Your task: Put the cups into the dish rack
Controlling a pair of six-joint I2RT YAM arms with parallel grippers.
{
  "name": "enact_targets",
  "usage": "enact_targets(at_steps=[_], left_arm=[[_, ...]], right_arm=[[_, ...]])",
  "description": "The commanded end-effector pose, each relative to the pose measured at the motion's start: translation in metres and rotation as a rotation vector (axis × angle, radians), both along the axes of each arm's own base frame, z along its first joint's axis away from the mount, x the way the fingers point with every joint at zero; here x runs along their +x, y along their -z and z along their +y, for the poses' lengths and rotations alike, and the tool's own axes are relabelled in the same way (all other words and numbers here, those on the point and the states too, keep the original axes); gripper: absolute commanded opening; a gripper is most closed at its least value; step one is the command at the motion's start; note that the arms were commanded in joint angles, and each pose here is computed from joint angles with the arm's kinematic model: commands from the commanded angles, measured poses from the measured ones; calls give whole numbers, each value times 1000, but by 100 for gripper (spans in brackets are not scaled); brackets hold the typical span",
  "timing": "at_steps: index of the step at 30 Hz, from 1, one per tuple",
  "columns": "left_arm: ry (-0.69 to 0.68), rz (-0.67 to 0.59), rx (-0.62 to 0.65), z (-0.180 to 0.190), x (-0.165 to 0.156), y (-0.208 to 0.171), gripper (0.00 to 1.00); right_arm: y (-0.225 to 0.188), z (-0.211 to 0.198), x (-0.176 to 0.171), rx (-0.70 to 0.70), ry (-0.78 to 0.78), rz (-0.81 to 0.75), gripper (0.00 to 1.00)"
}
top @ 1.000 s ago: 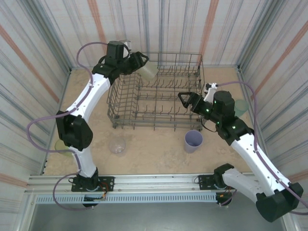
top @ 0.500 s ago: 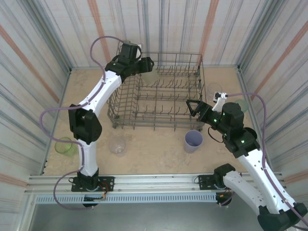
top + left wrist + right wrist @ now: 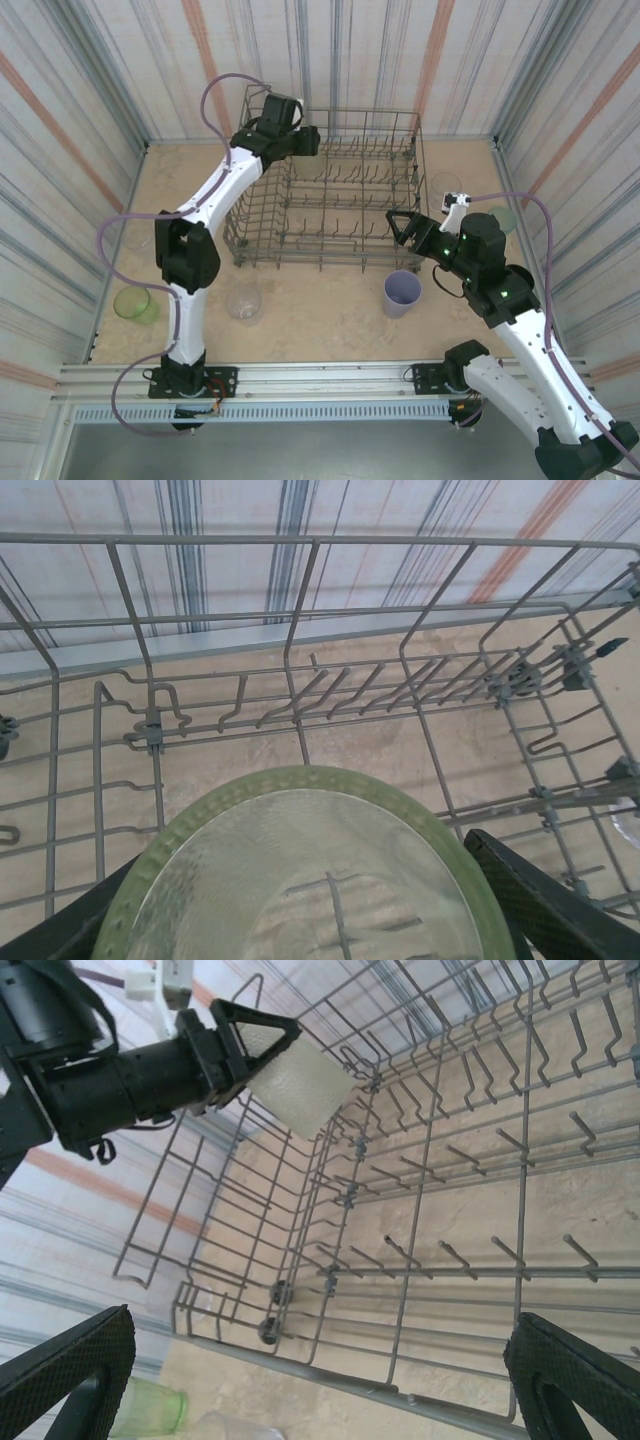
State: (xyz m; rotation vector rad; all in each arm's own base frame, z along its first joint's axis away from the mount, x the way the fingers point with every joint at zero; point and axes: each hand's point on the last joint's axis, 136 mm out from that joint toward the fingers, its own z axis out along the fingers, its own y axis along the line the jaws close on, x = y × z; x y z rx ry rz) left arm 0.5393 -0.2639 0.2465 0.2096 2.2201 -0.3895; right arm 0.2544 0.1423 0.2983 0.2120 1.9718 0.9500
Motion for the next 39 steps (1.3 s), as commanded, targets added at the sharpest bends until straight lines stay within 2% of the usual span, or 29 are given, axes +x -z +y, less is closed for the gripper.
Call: enact_targets(at_steps=[1,9,24,32,39], left_arm=[[7,-54,51,-11,9,4,17],[6,-108,121,-19,18,12,11],[-29,-157,208,-18,32,26,10],[-80,-207,196,-5,23,-14,9],[-79,-224,215,-2,23,-21,10]], right_arm=[[-4,3,-5,-33,-32,-29,99],[-2,2,-4,-58,-23,-34,99],[2,-2,-8,-74,7,-39,99],[-6,-3,-5,-115,8,-53,99],[3,1,0,-115,6,-34,99]])
